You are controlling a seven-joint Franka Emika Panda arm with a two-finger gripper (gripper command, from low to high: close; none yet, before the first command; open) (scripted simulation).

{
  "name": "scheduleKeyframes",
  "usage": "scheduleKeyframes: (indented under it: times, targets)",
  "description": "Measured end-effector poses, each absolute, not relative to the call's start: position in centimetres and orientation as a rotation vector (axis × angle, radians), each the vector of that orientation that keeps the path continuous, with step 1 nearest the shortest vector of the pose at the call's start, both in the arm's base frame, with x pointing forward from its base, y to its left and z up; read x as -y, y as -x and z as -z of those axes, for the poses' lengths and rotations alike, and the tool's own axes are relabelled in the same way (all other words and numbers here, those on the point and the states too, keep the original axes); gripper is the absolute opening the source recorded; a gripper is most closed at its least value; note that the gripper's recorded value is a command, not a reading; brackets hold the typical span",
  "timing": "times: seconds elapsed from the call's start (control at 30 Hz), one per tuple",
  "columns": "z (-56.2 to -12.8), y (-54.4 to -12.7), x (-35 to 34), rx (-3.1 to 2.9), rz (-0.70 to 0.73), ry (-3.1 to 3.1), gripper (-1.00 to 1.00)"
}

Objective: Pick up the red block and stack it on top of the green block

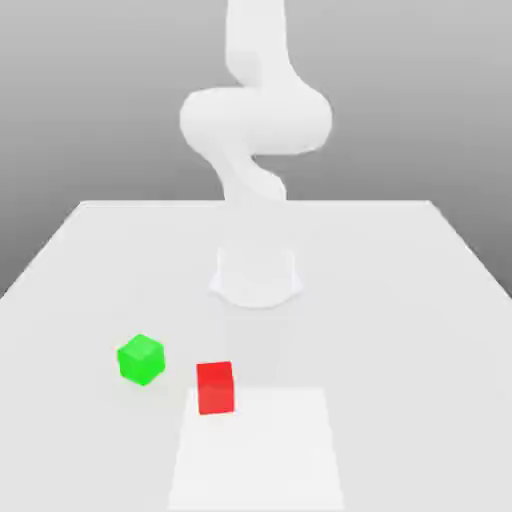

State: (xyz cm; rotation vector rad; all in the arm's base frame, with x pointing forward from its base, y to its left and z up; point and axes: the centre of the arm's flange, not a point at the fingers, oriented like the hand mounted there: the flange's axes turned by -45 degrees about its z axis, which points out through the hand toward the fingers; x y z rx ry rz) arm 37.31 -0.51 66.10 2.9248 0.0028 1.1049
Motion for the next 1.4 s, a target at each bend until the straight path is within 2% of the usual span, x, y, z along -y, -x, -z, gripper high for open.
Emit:
scheduleKeyframes:
  times: [0.13, 0.3, 0.43, 0.57, 0.67, 0.77, 0.8, 1.03, 1.3, 1.4]
  targets:
    - [-56.2, -40.7, 1.8, -0.047, -0.875, -2.972, 0.00]
    - [-43.7, -41.4, 3.5, -0.103, -0.590, -3.029, 0.00]
    - [-33.5, -39.2, 4.8, -0.151, -0.346, -3.076, 0.00]
    - [-23.3, -34.7, 5.5, -0.202, -0.088, -3.123, 0.00]
    - [-18.4, -33.3, 5.7, -0.216, -0.012, -3.134, 0.00]
    - [-15.6, -33.0, 5.7, -0.219, -0.001, -3.133, 0.00]
    - [-14.8, -32.9, 5.7, -0.219, 0.000, -3.133, -1.00]
    - [-14.6, -32.8, 5.7, -0.218, 0.001, -3.134, -1.00]
    - [-20.4, -32.8, 5.9, -0.223, 0.001, -3.134, -1.00]
    - [-21.6, -31.9, 8.0, -0.301, 0.003, -3.123, -1.00]
